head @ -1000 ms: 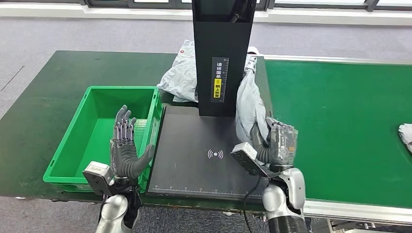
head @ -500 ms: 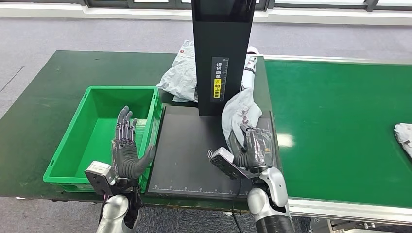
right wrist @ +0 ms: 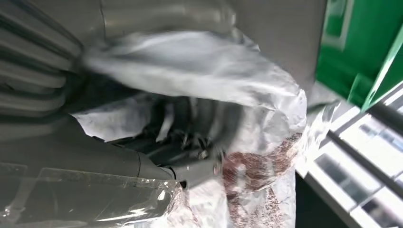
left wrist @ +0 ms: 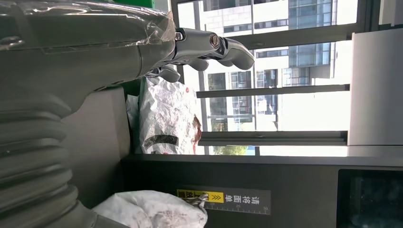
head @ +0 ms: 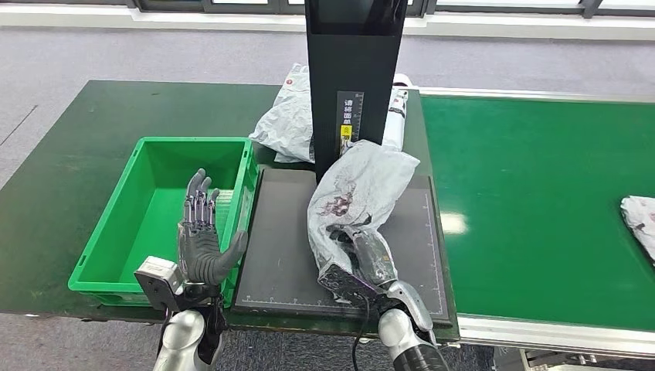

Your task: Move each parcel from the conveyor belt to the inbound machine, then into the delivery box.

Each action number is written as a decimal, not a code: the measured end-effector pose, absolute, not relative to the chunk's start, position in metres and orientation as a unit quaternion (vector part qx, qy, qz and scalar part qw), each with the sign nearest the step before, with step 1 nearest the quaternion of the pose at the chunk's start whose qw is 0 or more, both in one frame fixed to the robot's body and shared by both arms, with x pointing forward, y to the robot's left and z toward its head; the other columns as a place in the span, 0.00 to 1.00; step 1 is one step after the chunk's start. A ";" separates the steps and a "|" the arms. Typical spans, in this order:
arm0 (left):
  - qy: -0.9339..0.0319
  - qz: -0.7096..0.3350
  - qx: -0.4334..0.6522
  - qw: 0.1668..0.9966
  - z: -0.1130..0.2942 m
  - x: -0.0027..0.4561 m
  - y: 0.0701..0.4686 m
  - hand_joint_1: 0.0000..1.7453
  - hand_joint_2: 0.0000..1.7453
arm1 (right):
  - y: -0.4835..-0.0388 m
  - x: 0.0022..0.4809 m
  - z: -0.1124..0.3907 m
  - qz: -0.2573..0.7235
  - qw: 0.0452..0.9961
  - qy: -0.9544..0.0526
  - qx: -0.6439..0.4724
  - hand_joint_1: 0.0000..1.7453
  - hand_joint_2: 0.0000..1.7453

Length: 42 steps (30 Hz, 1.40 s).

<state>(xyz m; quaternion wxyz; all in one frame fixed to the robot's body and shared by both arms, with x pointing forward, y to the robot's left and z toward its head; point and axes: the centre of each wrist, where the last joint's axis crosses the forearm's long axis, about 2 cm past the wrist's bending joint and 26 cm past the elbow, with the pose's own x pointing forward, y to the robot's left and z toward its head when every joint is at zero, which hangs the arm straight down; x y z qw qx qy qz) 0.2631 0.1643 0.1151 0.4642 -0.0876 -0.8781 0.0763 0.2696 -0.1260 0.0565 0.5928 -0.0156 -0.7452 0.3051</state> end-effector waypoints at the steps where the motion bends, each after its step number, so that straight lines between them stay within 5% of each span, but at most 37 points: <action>1: -0.878 0.076 -0.088 0.464 0.115 0.263 0.164 0.00 1.00 | -0.126 0.269 0.056 0.299 0.590 -0.750 -0.008 0.00 1.00; 22: -0.884 0.045 -0.001 0.466 0.114 0.264 0.160 0.00 1.00 | -0.155 0.261 0.134 0.090 0.324 -0.899 -0.280 0.00 1.00; 42: -0.830 -0.258 0.092 0.486 0.125 0.316 0.063 0.00 1.00 | -0.180 0.244 0.218 0.046 0.156 -0.920 -0.356 0.00 1.00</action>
